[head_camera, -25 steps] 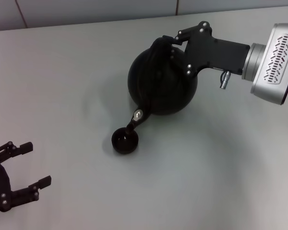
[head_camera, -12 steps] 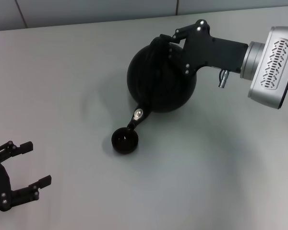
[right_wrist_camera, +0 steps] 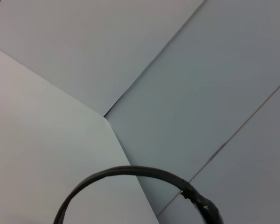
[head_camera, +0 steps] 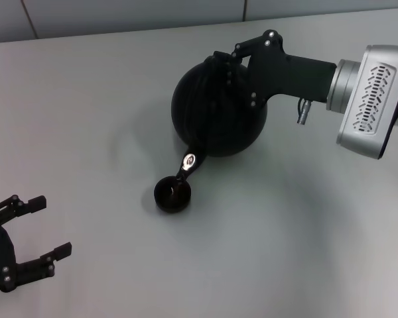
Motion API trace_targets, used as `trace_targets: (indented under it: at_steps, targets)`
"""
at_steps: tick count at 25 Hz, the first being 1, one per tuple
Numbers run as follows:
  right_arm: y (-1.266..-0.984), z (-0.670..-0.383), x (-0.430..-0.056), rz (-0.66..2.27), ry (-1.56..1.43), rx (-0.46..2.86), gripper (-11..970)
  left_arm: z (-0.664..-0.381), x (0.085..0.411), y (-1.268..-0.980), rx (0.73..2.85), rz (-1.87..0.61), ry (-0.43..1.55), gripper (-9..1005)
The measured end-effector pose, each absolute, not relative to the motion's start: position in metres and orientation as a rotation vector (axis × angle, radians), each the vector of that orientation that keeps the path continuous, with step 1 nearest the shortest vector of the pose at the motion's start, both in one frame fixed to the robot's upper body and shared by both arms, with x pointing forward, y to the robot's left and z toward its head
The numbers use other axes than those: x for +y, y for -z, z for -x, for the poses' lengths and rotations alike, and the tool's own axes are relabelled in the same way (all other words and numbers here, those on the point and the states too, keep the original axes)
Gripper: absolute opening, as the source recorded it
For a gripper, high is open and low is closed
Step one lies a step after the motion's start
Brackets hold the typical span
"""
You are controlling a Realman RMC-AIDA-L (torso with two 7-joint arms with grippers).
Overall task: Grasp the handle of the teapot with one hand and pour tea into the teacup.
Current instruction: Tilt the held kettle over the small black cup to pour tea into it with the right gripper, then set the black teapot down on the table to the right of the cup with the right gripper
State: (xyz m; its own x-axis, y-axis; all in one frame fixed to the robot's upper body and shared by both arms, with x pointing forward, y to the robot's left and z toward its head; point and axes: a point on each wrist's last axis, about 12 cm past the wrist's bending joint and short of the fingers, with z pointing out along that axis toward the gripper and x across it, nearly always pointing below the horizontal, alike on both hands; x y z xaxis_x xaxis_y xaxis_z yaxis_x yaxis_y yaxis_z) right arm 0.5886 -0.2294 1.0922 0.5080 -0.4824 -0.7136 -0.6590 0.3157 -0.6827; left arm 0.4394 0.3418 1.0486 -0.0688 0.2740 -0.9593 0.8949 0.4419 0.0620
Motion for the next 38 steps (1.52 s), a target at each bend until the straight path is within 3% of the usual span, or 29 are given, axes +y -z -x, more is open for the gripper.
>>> trace_targets:
  at_steps: [11, 27, 38]
  targets:
    - [-1.093, -0.588, -0.229, 1.289, -0.2, 1.144, 77, -0.439, 0.342, -1.048, 1.599, -1.046, 0.71, 849]
    - [-1.081, -0.578, -0.288, 0.675, -0.449, 1.546, 78, -0.44, 0.34, -1.049, 1.592, -1.057, 0.715, 850]
    - [-1.061, -0.567, -0.297, 0.568, -0.463, 1.641, 78, -0.44, 0.34, -1.049, 1.59, -1.063, 0.721, 850]
